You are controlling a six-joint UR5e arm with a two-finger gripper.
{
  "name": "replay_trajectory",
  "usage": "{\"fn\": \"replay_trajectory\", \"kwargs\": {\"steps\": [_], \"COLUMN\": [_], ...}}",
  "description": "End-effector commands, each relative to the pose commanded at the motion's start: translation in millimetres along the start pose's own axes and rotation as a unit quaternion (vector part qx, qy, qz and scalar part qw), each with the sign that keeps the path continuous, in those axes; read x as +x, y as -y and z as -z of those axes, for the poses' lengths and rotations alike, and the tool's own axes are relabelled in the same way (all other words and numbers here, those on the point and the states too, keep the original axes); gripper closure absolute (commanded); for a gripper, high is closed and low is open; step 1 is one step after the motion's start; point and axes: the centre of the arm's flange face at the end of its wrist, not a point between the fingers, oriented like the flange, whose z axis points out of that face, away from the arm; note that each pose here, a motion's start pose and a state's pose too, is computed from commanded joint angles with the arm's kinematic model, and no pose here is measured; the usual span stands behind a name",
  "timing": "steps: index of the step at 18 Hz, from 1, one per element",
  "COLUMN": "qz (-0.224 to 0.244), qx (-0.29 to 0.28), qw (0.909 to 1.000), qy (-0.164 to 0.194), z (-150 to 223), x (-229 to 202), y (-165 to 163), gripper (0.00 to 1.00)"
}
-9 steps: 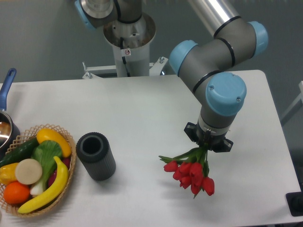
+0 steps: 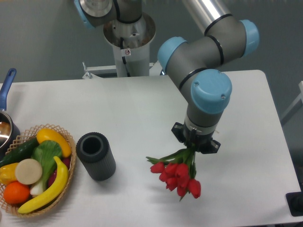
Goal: Insert the flowers into the vase
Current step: 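Carry the red tulip bunch with the gripper toward the black vase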
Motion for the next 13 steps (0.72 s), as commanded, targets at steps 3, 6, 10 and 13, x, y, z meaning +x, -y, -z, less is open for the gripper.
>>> {"fn": "replay_trajectory", "kwargs": {"steps": [3, 6, 10, 13], "qz": [-0.002, -0.008, -0.023, -0.024], "qx": [0.08, 0.144, 0.213, 0.284], "qw": [0.9967, 0.9885, 0.9766, 0.9569], "qy": [0.014, 0.045, 0.015, -0.058], "z": [26.9, 45.7, 69.0, 69.1], "x": [14.1, 25.8, 42.3, 53.6], "y": [23.0, 43.4, 55.6, 62.3], "gripper": [1.0, 1.0, 1.0, 1.0]}}
